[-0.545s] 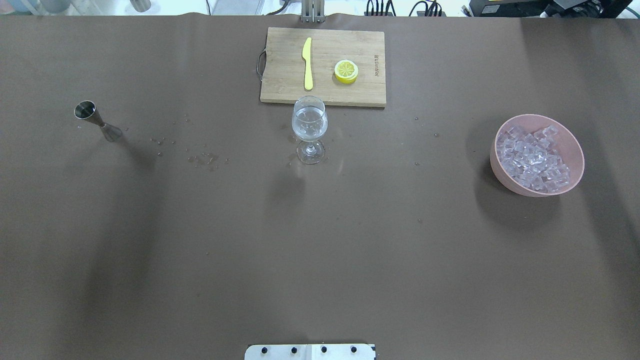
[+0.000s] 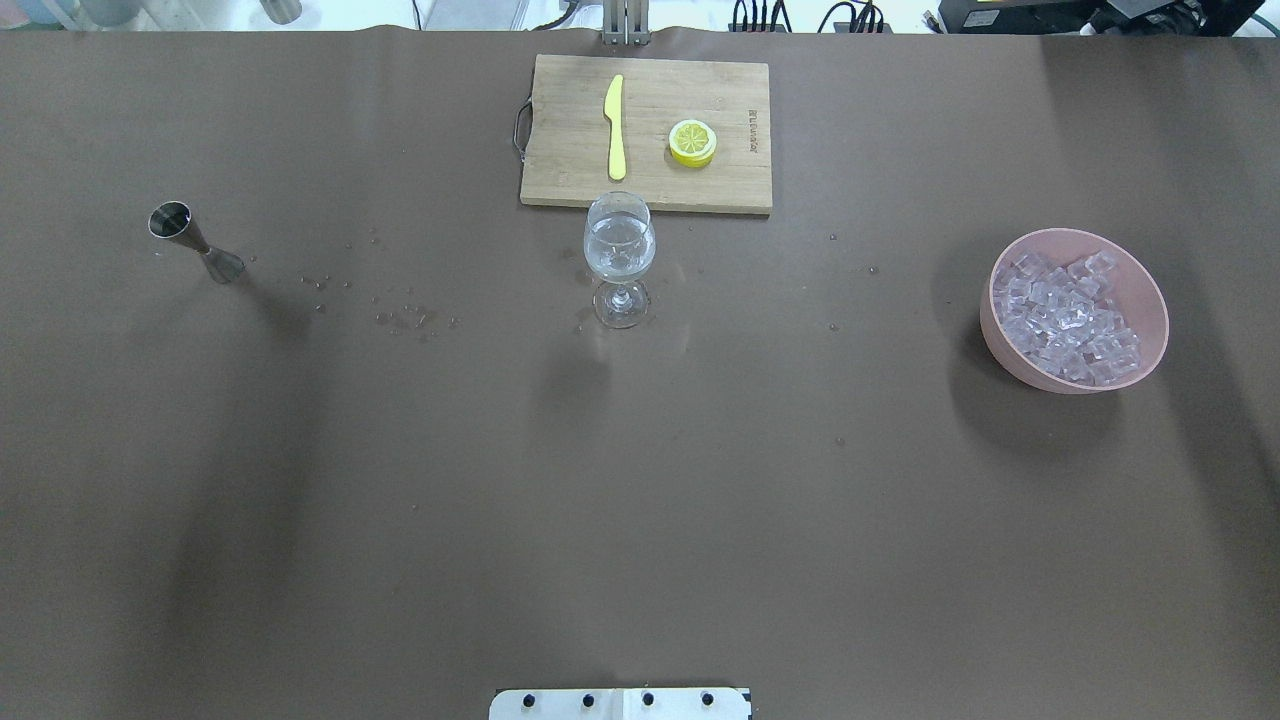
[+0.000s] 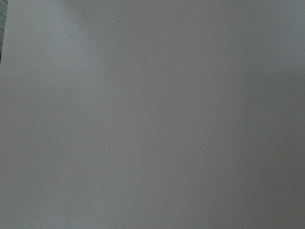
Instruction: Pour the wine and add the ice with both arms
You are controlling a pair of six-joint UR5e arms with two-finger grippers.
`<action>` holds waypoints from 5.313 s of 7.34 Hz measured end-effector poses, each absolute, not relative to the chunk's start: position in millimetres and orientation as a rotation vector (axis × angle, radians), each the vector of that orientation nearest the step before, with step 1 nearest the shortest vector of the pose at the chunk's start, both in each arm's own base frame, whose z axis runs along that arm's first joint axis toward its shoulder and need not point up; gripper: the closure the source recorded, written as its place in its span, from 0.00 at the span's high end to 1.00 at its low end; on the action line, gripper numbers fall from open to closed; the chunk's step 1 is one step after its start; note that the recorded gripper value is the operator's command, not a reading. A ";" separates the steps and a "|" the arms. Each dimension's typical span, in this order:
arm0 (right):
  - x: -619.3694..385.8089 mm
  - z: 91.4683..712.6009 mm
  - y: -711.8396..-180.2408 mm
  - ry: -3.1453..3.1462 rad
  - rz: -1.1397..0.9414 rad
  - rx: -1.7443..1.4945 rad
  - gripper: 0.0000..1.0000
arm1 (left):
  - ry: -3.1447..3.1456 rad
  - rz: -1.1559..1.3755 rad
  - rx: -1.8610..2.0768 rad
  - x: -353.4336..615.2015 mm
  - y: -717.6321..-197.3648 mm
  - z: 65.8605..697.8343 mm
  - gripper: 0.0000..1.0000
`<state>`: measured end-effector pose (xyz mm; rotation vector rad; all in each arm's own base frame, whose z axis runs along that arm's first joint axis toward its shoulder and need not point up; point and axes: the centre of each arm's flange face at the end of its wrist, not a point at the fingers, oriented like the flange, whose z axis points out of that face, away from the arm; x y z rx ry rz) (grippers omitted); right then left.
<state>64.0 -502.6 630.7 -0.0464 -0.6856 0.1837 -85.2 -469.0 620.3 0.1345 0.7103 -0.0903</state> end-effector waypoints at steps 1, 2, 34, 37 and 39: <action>64.0 630.4 -502.7 -0.686 0.183 -0.046 1.00 | 0.711 -0.090 0.136 -85.2 -469.1 619.6 0.98; 64.0 630.3 -502.7 -0.686 0.183 -0.045 1.00 | 0.713 -0.089 0.138 -85.0 -469.2 619.0 0.98; 51.9 618.3 -510.0 -0.711 0.146 -0.029 1.00 | 0.789 -0.178 0.172 -62.2 -485.1 545.4 0.98; 51.4 618.9 -510.1 -0.714 0.144 -0.029 1.00 | 0.862 -0.332 0.131 -22.1 -480.1 478.8 0.98; 49.4 619.4 -510.5 -0.706 0.140 -0.029 1.00 | 0.876 -0.436 0.102 17.4 -478.8 435.5 0.98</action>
